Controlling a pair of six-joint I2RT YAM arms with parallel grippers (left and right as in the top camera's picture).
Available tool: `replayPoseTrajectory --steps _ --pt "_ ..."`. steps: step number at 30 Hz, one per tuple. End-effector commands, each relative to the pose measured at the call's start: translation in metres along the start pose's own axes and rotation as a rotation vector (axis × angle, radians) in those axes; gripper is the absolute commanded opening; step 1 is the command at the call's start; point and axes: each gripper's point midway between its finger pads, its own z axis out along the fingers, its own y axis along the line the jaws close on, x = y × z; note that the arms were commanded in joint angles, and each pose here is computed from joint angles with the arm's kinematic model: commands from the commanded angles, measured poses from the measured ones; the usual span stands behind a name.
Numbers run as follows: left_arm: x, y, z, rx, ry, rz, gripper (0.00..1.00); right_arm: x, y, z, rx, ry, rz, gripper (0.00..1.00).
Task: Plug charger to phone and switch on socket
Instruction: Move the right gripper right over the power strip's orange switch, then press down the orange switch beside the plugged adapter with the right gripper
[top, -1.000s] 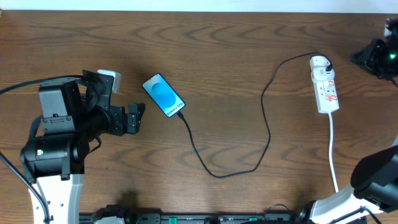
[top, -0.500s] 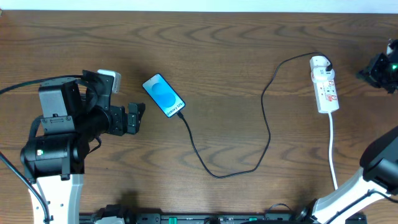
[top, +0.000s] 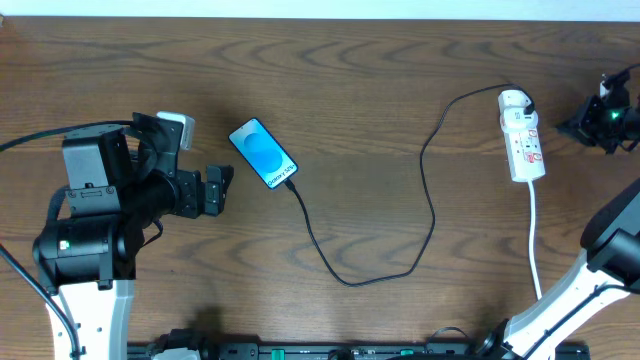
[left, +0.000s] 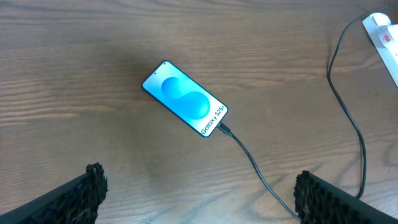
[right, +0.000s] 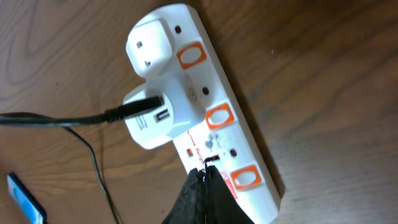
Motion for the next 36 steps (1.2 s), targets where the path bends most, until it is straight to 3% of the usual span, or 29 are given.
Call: replayPoseTrajectory --steps 1,19,36 --pt "-0.001 0.0 0.0 0.006 -0.001 0.014 0.98 -0.004 -0.002 0.007 -0.023 -0.006 -0.039 0.01" --pt "-0.001 0.0 0.0 0.006 -0.001 0.014 0.98 -0.014 -0.01 0.02 0.018 -0.031 -0.085 0.01" --pt "-0.001 0.0 0.0 0.006 -0.001 0.014 0.98 -0.008 0.001 0.064 0.009 0.019 -0.129 0.01"
